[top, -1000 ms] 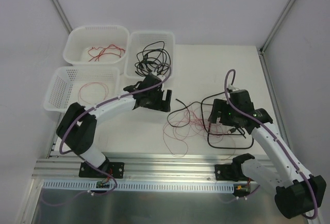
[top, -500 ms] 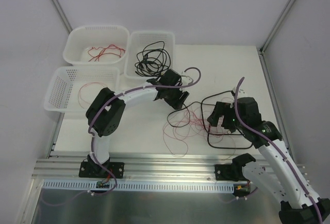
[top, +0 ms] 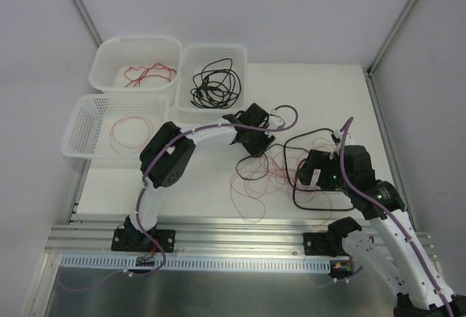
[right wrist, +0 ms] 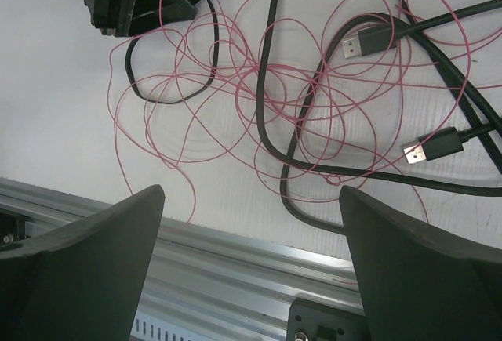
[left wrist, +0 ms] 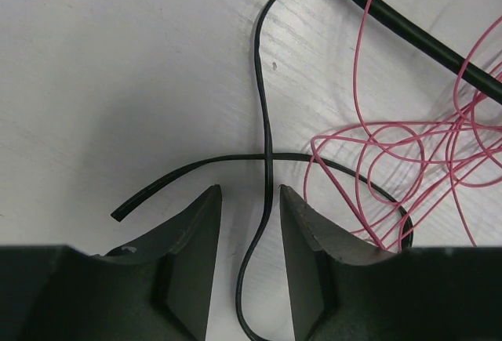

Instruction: Untangle the cables

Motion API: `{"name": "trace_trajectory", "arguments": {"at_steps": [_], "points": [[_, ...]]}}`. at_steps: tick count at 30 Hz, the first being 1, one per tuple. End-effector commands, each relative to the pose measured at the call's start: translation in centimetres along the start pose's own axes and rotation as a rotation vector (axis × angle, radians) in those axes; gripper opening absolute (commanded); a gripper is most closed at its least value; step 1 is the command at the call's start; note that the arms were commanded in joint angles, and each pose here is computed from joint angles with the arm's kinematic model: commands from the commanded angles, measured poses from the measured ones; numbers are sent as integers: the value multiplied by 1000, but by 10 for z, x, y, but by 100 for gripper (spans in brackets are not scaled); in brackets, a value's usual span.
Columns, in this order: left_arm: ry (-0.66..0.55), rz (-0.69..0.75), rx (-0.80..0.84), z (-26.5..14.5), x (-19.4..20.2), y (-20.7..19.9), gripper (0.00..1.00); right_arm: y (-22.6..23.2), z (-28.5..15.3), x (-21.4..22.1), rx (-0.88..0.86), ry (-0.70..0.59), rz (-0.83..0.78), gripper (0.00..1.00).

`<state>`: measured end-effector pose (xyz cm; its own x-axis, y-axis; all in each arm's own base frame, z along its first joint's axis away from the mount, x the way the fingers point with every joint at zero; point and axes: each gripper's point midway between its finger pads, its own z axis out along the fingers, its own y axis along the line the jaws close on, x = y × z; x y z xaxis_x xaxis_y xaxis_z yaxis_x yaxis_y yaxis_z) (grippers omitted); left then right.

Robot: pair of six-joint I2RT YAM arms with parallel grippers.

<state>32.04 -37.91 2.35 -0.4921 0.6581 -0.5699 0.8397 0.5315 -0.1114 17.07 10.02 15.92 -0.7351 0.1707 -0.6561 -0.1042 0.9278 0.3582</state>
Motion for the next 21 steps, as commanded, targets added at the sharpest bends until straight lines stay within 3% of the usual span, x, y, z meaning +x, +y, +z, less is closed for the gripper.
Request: {"name": "trace_trajectory", "arguments": {"at_steps": [1,6,11,16,21], "points": [[-19,43,-21,2,-11,5,35,-2,-1,5,9,11,13,100],[3,34,-9,6,-2,2,22,-4,0,8,11,13,18,99],[31,24,1,9,11,-7,0,-4,0,8,10,7,22,99],[36,-15,-51,-6,18,-9,0,-5,1,12,9,9,25,100],[-26,-105,-355,-69,7,31,0,0,6,13,-26,10,32,100]]}}
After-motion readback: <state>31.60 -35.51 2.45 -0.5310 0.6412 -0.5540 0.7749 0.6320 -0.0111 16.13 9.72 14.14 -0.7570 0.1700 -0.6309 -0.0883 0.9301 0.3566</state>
